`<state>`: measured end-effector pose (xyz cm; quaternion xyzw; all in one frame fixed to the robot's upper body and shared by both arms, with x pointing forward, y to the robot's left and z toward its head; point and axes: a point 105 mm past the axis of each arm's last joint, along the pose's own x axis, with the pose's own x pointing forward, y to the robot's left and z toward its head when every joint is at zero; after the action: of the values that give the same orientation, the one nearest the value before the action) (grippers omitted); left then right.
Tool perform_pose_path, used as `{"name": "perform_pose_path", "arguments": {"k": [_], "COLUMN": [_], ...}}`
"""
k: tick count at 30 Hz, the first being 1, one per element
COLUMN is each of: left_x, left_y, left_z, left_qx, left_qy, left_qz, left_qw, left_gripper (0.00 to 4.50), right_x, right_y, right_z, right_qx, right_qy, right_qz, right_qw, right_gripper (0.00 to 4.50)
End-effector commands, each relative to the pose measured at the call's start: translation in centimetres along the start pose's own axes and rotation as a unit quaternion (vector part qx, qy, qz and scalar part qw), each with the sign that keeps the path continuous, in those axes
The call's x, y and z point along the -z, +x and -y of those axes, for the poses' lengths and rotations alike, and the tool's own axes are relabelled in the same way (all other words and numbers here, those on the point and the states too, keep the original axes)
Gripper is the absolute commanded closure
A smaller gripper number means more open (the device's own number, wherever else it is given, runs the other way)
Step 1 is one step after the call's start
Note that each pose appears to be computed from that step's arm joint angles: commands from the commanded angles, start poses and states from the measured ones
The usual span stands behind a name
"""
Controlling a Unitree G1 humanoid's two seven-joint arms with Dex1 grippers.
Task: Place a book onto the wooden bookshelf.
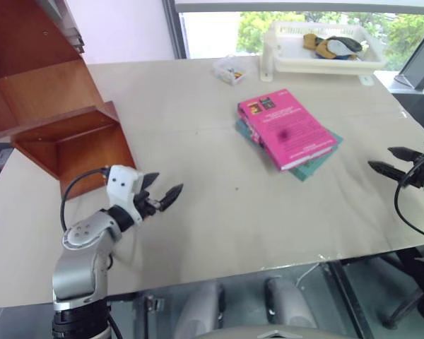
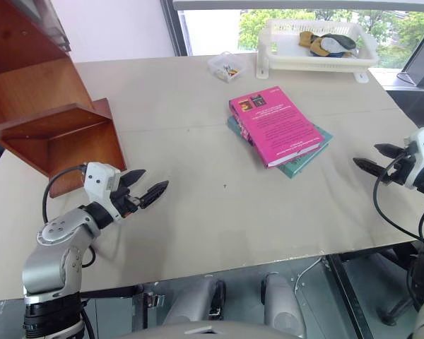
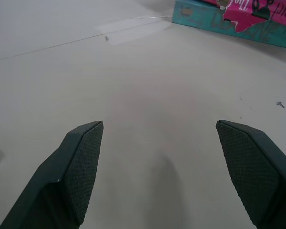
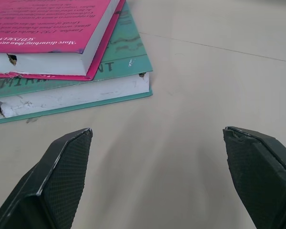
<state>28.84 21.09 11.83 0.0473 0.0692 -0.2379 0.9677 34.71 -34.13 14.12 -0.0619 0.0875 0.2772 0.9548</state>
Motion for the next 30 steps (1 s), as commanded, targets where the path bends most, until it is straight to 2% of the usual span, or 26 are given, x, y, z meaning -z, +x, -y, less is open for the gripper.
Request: {"name": "perform_pose_path", "arguments": {"k": [1, 14, 21, 26, 28, 30], "left_x": [-1.5, -1.4, -1.4, -1.7, -1.9, -2.5], "left_y": [-0.8, -1.6, -2.0, -2.4, -2.6, -2.9], "left_z": [0.5, 0.4, 0.4, 1.1, 1.6, 2.5], "left_qx": [0.006, 0.000, 0.003, 0.034, 0.056, 0.096], "left_qy": [0.022, 0.027, 0.028, 0.021, 0.020, 0.006], "left_qz": [0.026, 0.028, 0.032, 0.044, 0.047, 0.065], "left_qw": [0.999, 0.999, 0.999, 0.998, 0.997, 0.993], "left_gripper": [0.46, 0.46, 0.46, 0.46, 0.46, 0.46], "right_x": [-1.9, -2.0, -2.0, -2.4, -2.7, -3.2], "right_y": [-0.4, 0.0, 0.6, 3.3, 4.6, 5.6], "right_z": [0.7, 0.9, 1.5, 1.5, 1.0, 1.5], "right_qx": [0.009, 0.019, 0.049, 0.084, 0.081, 0.112], "right_qy": [-0.022, -0.024, -0.029, -0.034, -0.040, -0.038], "right_qz": [0.021, 0.022, 0.013, 0.006, 0.001, -0.007], "right_qw": [0.999, 0.999, 0.998, 0.996, 0.996, 0.993], "right_gripper": [0.00, 0.00, 0.00, 0.00, 0.00, 0.00]}}
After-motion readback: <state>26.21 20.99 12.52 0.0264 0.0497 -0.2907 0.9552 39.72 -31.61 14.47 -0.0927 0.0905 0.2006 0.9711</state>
